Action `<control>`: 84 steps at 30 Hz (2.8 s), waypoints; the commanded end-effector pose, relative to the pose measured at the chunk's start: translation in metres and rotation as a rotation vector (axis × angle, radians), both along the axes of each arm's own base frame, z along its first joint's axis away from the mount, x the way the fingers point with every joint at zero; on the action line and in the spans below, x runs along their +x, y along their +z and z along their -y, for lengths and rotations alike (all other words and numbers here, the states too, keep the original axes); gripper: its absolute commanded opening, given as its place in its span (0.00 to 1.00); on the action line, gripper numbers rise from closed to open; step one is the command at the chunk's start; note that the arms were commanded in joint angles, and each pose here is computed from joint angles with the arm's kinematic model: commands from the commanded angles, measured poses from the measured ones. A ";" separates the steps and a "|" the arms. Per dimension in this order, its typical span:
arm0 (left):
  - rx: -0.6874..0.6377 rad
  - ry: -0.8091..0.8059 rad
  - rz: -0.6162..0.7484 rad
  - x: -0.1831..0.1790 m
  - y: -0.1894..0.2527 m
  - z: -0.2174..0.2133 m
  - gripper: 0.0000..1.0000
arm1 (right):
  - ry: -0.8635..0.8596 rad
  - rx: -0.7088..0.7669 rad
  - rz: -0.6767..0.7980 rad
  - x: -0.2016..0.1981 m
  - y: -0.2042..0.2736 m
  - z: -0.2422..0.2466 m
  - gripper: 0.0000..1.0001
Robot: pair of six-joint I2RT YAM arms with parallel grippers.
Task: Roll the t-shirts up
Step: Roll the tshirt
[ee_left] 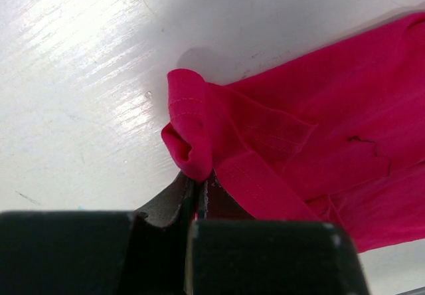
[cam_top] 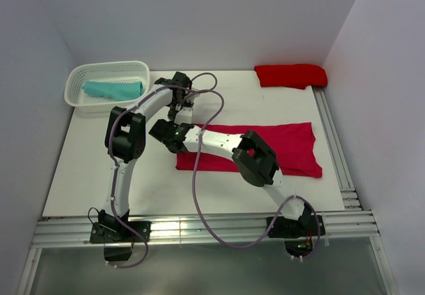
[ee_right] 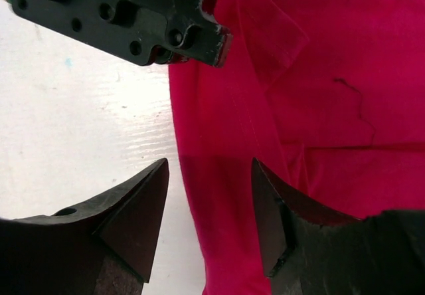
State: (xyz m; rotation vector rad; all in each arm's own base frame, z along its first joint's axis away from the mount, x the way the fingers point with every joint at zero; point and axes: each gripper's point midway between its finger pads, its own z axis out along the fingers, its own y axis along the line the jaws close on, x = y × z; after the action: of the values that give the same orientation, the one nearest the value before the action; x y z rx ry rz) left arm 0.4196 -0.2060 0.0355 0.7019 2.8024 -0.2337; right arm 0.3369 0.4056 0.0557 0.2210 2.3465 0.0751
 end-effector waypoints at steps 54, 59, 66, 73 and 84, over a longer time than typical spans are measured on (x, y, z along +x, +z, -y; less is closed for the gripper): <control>-0.520 -0.065 -0.025 -0.019 0.084 -0.016 0.66 | -0.024 0.971 -0.208 -0.007 -0.056 0.028 0.05; -0.610 -0.061 -0.096 -0.024 0.051 -0.008 0.66 | -0.042 0.977 -0.215 -0.009 -0.060 0.033 0.04; -0.696 0.012 -0.140 -0.011 0.020 0.006 0.66 | -0.059 0.984 -0.221 -0.010 -0.064 0.038 0.04; -0.721 0.083 -0.198 -0.003 -0.009 0.013 0.64 | -0.067 0.987 -0.228 -0.009 -0.067 0.041 0.04; -0.524 0.126 -0.173 0.004 -0.032 0.014 0.14 | -0.058 0.936 -0.224 -0.009 -0.070 0.044 0.03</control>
State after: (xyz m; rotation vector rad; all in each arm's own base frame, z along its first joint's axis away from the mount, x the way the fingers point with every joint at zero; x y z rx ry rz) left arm 0.4156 -0.2233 0.0225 0.3329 2.6795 -1.2571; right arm 0.3391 0.3790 0.0220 0.7682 2.2332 1.3322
